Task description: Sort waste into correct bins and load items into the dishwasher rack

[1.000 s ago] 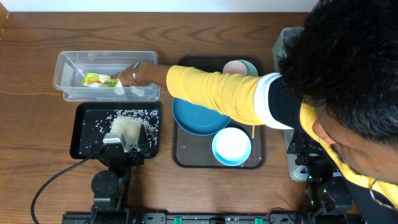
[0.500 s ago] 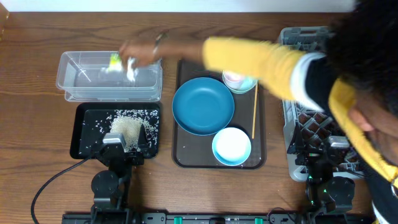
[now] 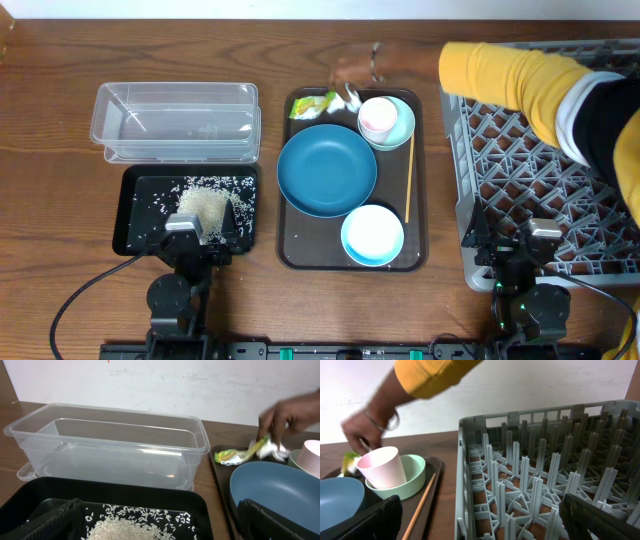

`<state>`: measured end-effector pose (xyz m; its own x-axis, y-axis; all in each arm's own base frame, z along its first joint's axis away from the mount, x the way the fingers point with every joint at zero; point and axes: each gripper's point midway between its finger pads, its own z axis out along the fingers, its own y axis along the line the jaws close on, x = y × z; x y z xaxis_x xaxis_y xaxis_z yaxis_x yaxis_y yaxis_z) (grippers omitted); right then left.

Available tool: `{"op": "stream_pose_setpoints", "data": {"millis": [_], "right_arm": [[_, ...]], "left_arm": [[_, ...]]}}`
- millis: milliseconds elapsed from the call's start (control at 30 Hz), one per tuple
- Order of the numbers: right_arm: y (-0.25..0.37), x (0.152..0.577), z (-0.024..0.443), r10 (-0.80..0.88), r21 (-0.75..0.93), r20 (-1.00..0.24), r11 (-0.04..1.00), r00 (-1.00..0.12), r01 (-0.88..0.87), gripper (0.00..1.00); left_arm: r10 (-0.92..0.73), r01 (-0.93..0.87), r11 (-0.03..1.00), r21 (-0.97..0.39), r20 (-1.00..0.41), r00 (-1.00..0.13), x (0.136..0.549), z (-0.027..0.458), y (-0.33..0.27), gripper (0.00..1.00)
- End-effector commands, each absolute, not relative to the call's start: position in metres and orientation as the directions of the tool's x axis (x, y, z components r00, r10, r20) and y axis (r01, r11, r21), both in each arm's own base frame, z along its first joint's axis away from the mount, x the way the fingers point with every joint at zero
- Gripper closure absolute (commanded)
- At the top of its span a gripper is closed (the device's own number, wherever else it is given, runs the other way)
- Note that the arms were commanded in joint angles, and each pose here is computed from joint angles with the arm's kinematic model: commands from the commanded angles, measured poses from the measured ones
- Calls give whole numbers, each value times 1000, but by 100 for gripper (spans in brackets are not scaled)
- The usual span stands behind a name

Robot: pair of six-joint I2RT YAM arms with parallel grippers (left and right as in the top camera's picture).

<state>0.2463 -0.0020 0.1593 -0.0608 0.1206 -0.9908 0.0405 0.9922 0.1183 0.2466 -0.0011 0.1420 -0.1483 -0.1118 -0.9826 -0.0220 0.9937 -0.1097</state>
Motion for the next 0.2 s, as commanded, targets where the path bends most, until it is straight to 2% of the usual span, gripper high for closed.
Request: {"op": "stream_pose_setpoints", "data": {"millis": [0, 167], "right_arm": [[-2, 246, 158, 114, 111, -991, 993, -64, 43, 1], [-2, 246, 158, 114, 111, -991, 993, -64, 43, 1]], "left_arm": [[-115, -63, 993, -104, -973, -202, 245, 125, 5, 0], [-115, -63, 993, -104, -973, -202, 245, 125, 5, 0]]}}
